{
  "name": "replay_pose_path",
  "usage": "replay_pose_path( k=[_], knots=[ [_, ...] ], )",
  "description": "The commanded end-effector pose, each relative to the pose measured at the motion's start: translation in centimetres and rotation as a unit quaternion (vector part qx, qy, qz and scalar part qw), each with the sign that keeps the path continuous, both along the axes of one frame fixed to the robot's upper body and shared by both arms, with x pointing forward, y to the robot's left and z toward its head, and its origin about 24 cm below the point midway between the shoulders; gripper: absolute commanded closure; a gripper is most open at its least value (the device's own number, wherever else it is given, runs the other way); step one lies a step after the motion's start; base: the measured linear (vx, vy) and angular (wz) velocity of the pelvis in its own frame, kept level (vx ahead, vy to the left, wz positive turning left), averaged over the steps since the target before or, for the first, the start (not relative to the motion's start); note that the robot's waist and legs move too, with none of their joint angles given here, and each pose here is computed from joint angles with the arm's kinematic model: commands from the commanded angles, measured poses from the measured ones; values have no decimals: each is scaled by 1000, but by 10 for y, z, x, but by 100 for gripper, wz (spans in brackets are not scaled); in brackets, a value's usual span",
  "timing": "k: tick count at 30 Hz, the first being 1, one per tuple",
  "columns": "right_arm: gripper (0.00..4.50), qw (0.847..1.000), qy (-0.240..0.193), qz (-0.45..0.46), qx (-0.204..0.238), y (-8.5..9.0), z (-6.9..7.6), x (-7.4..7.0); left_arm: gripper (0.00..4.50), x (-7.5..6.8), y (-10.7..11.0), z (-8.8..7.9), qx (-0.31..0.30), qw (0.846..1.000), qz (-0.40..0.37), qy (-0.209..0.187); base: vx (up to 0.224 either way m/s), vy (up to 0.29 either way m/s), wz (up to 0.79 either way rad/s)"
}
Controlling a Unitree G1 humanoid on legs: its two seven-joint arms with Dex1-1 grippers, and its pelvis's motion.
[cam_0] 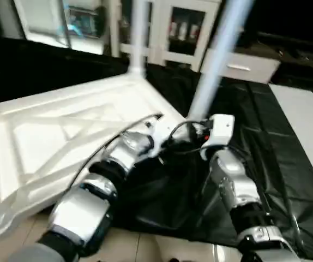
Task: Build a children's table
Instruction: Rotate leg to tighten
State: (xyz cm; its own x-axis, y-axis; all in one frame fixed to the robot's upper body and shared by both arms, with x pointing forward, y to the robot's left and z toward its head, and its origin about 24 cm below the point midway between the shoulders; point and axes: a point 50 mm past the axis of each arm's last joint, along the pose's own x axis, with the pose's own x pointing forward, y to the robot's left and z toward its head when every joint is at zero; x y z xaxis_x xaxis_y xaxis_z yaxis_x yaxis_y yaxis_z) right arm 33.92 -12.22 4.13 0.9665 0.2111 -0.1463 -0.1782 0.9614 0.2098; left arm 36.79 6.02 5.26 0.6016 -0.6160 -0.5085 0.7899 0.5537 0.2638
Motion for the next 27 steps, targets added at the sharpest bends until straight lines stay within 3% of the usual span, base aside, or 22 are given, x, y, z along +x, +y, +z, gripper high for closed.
replay_pose_path(
  k=[1, 5, 7, 10, 12, 13, 15, 18, 27],
  knots=[
    [146, 999, -39, 11, 7, -10, 18, 3, 450, -4, 4, -9, 15, 1000, -9, 22, 64, -33, 6],
    [106, 995, -57, 75, 21, -14, 30, -2, 450, -8, 8, -13, 14, 998, -37, 46, 46, -31, 5],
    [83, 982, -77, 171, -13, -38, 44, -18, 450, -16, 16, -17, 15, 992, -102, 79, 0, 0, 0],
    [65, 978, -78, 193, -30, -48, 47, -23, 450, -18, 20, -18, 18, 989, -117, 90, 0, 0, 0],
    [54, 959, -66, 266, -76, -71, 52, -41, 450, -26, 32, -21, 33, 976, -185, 109, 0, 0, 0],
    [54, 959, -66, 266, -76, -71, 52, -41, 450, -26, 32, -21, 33, 976, -185, 109, 0, 0, 0],
    [54, 939, -41, 327, -98, -83, 52, -58, 450, -33, 42, -24, 46, 964, -227, 134, 0, 0, 0],
    [54, 927, -16, 359, -107, -90, 49, -70, 450, -40, 54, -25, 66, 948, -274, 148, 0, 0, 0],
    [54, 911, -6, 400, -101, -71, 42, -79, 450, -47, 67, -17, 60, 933, -319, 152, 0, 0, 0]
  ],
)
